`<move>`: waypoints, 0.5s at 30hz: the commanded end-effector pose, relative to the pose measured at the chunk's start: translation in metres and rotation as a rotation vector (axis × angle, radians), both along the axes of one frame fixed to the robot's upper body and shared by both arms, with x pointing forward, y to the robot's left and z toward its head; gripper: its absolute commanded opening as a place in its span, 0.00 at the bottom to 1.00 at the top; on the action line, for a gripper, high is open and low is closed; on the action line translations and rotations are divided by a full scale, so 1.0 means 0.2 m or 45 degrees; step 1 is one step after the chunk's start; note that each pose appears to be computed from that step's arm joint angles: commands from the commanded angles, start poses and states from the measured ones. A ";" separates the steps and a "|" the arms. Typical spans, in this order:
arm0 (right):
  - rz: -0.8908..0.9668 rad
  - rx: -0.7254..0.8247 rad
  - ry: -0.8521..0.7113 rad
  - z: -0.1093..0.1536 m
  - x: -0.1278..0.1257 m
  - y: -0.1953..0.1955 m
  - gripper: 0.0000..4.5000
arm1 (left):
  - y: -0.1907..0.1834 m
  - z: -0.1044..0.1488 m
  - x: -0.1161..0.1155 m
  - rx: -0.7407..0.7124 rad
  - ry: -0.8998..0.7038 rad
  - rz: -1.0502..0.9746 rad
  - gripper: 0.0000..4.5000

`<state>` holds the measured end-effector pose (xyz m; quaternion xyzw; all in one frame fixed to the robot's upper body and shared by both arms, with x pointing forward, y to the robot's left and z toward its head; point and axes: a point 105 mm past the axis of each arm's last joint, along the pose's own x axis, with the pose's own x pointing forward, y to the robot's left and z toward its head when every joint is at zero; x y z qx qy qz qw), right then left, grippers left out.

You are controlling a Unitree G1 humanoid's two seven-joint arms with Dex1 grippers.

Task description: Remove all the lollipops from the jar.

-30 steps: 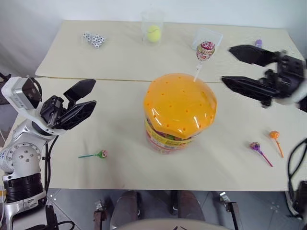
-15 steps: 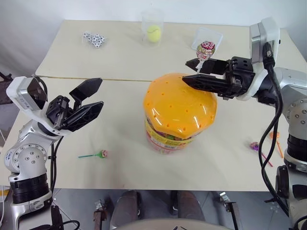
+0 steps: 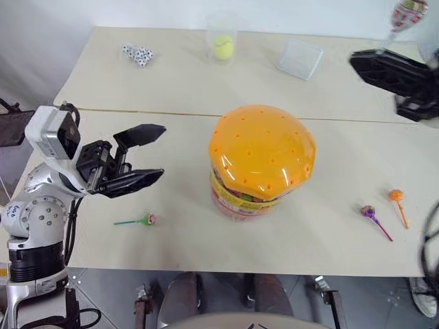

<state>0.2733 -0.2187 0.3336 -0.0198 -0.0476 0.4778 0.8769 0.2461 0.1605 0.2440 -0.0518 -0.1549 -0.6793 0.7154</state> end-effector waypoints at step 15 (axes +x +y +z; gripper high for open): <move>-0.687 -0.727 0.466 -0.88 -0.13 -0.76 0.01 | -0.06 0.08 -0.06 0.226 -0.200 -0.068 0.96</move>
